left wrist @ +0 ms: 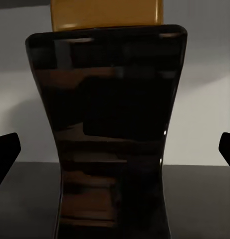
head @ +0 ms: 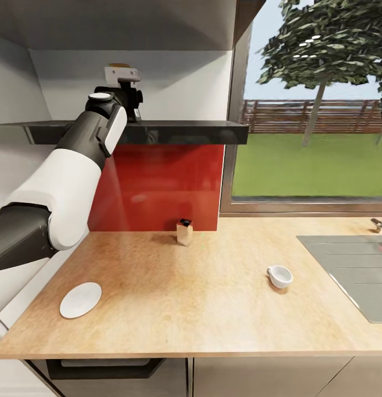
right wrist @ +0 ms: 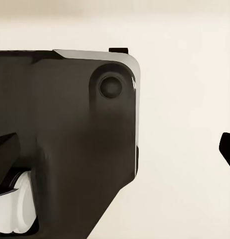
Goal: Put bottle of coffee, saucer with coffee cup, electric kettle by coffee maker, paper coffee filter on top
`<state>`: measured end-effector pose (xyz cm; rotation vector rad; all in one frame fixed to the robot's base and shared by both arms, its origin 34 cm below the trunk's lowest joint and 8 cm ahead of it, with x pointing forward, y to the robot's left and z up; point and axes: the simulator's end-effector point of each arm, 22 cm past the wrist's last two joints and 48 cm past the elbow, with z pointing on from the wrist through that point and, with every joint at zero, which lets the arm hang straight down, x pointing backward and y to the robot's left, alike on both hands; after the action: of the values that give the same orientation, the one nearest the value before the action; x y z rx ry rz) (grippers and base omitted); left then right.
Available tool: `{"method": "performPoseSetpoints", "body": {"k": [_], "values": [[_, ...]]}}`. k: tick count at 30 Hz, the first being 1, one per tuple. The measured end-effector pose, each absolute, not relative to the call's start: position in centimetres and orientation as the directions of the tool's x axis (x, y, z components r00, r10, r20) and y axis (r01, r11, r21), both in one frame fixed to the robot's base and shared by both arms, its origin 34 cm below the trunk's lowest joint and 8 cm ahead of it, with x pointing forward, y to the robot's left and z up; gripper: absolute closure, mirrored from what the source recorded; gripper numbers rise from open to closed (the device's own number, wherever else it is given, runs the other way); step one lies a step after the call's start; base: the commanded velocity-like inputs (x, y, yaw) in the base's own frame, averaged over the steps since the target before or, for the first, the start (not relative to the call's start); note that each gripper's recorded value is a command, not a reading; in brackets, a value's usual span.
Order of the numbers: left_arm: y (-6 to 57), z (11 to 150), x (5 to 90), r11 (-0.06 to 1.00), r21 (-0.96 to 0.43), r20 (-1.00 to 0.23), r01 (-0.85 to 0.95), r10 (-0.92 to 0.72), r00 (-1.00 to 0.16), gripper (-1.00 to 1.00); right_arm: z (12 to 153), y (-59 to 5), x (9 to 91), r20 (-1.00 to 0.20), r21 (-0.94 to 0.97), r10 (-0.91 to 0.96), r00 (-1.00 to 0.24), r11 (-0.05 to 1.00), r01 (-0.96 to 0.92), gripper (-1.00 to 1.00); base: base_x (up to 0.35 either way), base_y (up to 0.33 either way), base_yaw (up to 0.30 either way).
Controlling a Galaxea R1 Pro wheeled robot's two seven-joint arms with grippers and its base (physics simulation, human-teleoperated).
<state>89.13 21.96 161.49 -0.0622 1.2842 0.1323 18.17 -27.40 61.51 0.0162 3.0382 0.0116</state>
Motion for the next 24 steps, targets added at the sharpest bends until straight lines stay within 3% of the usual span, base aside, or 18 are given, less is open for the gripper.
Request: {"method": "performPoseSetpoints", "body": {"k": [8,24], "values": [[22.0,161.5,89.1,0.991,0.028,-0.959,-0.134,0.064,0.276,-1.00,61.5,-27.4,18.2,-0.103,0.008,0.011,-0.995,1.000,0.010,-1.00,0.133,0.000,0.000],[22.1,160.0,89.4,0.991,0.026,-0.964,-0.133,0.060,0.261,-1.00,61.5,-27.4,18.2,-0.105,0.008,0.012,-0.994,1.000,0.011,-1.00,0.038,0.000,0.000]]}}
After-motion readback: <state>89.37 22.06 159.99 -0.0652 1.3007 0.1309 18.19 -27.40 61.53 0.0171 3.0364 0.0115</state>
